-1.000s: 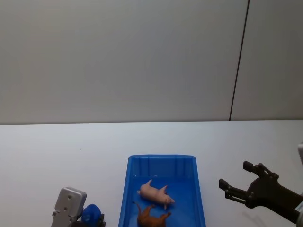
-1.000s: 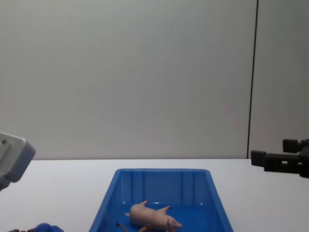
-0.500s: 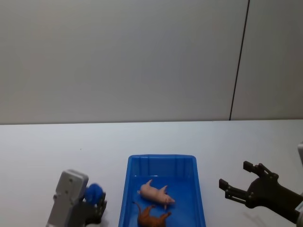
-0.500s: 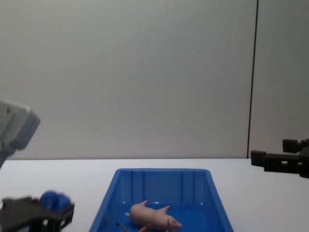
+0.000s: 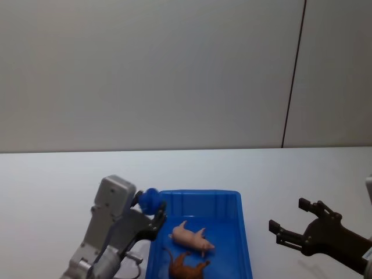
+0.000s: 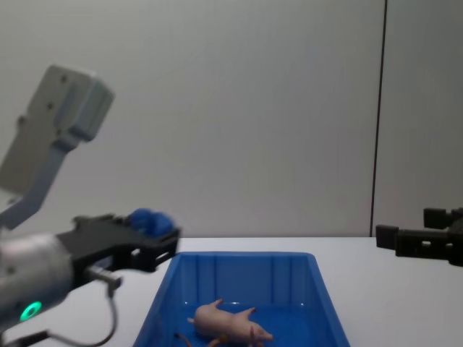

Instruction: Pick up the two dolls from the table and place them into the box.

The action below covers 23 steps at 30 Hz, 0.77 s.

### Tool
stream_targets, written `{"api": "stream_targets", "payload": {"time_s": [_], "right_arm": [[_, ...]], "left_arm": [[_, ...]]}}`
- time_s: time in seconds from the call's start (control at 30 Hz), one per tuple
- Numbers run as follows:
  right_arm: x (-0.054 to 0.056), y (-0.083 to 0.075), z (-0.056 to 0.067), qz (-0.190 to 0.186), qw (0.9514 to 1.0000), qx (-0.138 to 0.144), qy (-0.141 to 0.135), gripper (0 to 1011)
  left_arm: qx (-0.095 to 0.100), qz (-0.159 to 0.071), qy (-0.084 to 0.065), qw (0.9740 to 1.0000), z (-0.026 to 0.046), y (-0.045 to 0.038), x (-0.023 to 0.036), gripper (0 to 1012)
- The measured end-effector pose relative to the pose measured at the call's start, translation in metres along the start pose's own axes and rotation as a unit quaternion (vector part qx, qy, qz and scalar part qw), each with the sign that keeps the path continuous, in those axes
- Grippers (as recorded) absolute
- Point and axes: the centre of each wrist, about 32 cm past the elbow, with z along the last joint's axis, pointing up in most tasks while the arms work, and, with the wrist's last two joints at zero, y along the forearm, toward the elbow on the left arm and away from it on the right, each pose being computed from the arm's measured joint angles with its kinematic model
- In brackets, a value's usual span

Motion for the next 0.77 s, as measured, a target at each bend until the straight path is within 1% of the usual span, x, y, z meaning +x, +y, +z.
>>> {"api": "stream_targets", "payload": {"time_s": [0.03, 0.07, 0.1, 0.13, 0.17, 0.2, 0.27, 0.3, 0.37, 0.4, 0.43, 0.5, 0.53, 0.6, 0.63, 0.77], "right_arm": [[0.0, 0.0, 0.0, 0.0, 1.0, 0.0, 0.0, 1001], [0.0, 0.0, 0.0, 0.0, 1.0, 0.0, 0.0, 1001], [0.0, 0.0, 0.0, 0.0, 1.0, 0.0, 0.0, 1001], [0.0, 0.0, 0.0, 0.0, 1.0, 0.0, 0.0, 1001], [0.0, 0.0, 0.0, 0.0, 1.0, 0.0, 0.0, 1001], [0.0, 0.0, 0.0, 0.0, 1.0, 0.0, 0.0, 1001], [0.0, 0.0, 0.0, 0.0, 1.0, 0.0, 0.0, 1001], [0.0, 0.0, 0.0, 0.0, 1.0, 0.0, 0.0, 1001], [0.0, 0.0, 0.0, 0.0, 1.0, 0.0, 0.0, 1001], [0.0, 0.0, 0.0, 0.0, 1.0, 0.0, 0.0, 1001], [0.0, 0.0, 0.0, 0.0, 1.0, 0.0, 0.0, 1001], [0.0, 0.0, 0.0, 0.0, 1.0, 0.0, 0.0, 1001], [0.0, 0.0, 0.0, 0.0, 1.0, 0.0, 0.0, 1001], [0.0, 0.0, 0.0, 0.0, 1.0, 0.0, 0.0, 1001], [0.0, 0.0, 0.0, 0.0, 1.0, 0.0, 0.0, 1001], [0.0, 0.0, 0.0, 0.0, 1.0, 0.0, 0.0, 1001]], "left_arm": [[-0.004, -0.003, 0.0, 1.0, 0.0016, -0.0017, -0.001, 565], [-0.011, -0.013, -0.001, 0.9998, 0.0051, -0.0058, -0.0033, 613], [-0.015, -0.018, -0.001, 0.9997, 0.0064, -0.0075, -0.0045, 613], [-0.021, -0.027, -0.001, 0.9994, 0.0087, -0.0104, -0.0064, 654], [-0.021, -0.027, -0.001, 0.9994, 0.0087, -0.0104, -0.0064, 671], [-0.028, -0.036, -0.001, 0.9989, 0.0119, -0.0145, -0.009, 732], [-0.036, -0.047, -0.001, 0.9982, 0.0146, -0.0184, -0.0117, 768], [-0.039, -0.052, -0.001, 0.9979, 0.0157, -0.0199, -0.0127, 810], [-0.054, -0.072, -0.001, 0.9959, 0.0199, -0.0258, -0.0162, 882], [-0.058, -0.077, -0.001, 0.9954, 0.0211, -0.0275, -0.017, 882], [-0.062, -0.081, -0.001, 0.9948, 0.0218, -0.0286, -0.0177, 933], [-0.069, -0.09, -0.001, 0.9936, 0.0235, -0.0306, -0.0189, 963], [-0.076, -0.097, -0.001, 0.9924, 0.0254, -0.0326, -0.0203, 1001], [-0.082, -0.102, -0.001, 0.9914, 0.0269, -0.034, -0.0213, 1001], [-0.088, -0.107, -0.001, 0.9903, 0.0284, -0.0351, -0.0224, 1001], [-0.1, -0.117, -0.001, 0.9881, 0.0316, -0.0375, -0.0243, 1001]]}}
